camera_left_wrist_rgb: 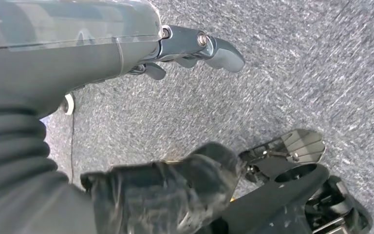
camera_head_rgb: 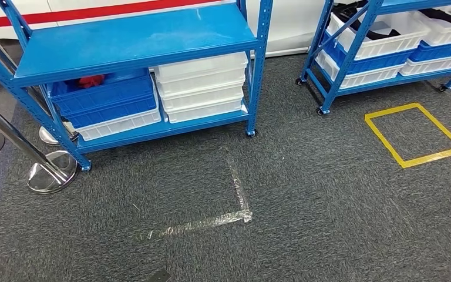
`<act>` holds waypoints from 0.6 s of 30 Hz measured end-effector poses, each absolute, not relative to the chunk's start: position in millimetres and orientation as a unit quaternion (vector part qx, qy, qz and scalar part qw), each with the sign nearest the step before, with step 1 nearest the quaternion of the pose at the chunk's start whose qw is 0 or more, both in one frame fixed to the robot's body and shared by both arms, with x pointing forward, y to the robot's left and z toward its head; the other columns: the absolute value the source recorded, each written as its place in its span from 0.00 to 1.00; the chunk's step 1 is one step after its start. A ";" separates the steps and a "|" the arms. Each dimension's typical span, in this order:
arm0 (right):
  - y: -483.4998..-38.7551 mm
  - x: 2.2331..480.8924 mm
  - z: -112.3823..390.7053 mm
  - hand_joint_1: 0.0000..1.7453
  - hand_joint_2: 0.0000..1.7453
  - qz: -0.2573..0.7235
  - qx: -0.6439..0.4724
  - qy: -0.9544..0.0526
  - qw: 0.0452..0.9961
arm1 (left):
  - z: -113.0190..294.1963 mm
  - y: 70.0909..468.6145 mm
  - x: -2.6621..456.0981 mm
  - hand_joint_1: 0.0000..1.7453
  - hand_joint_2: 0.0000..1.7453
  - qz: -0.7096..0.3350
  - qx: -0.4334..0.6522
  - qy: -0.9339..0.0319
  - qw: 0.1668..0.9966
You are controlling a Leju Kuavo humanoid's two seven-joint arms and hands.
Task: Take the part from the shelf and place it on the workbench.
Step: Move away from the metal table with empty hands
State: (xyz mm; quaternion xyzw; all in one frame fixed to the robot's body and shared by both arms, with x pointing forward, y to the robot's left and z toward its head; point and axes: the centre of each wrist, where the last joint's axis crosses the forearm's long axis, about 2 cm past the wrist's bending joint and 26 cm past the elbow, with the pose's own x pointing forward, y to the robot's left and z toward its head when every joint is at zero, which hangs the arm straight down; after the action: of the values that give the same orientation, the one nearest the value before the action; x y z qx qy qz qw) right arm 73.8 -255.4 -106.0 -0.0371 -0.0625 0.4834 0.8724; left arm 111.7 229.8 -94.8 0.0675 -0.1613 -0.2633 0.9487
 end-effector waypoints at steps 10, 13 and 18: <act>-254.8 69.4 -106.5 0.00 1.00 0.436 -0.029 -0.072 0.896 | -101.3 232.3 83.7 0.00 1.00 -0.276 0.048 -0.139 0.950; -254.5 76.0 -105.1 0.00 1.00 0.415 -0.026 -0.089 0.905 | -104.1 235.5 70.6 0.00 1.00 -0.270 0.041 -0.128 0.954; -253.5 87.7 -102.1 0.00 1.00 0.371 -0.020 -0.121 0.921 | -108.0 241.8 48.8 0.00 1.00 -0.250 0.029 -0.109 0.962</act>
State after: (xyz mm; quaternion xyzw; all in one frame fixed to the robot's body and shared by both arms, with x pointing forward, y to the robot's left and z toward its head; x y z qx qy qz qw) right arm 87.7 -253.5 -102.1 -0.0202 -0.1207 0.3705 0.9207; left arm 48.8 241.8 -108.0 0.0287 -0.1089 -0.2501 0.9616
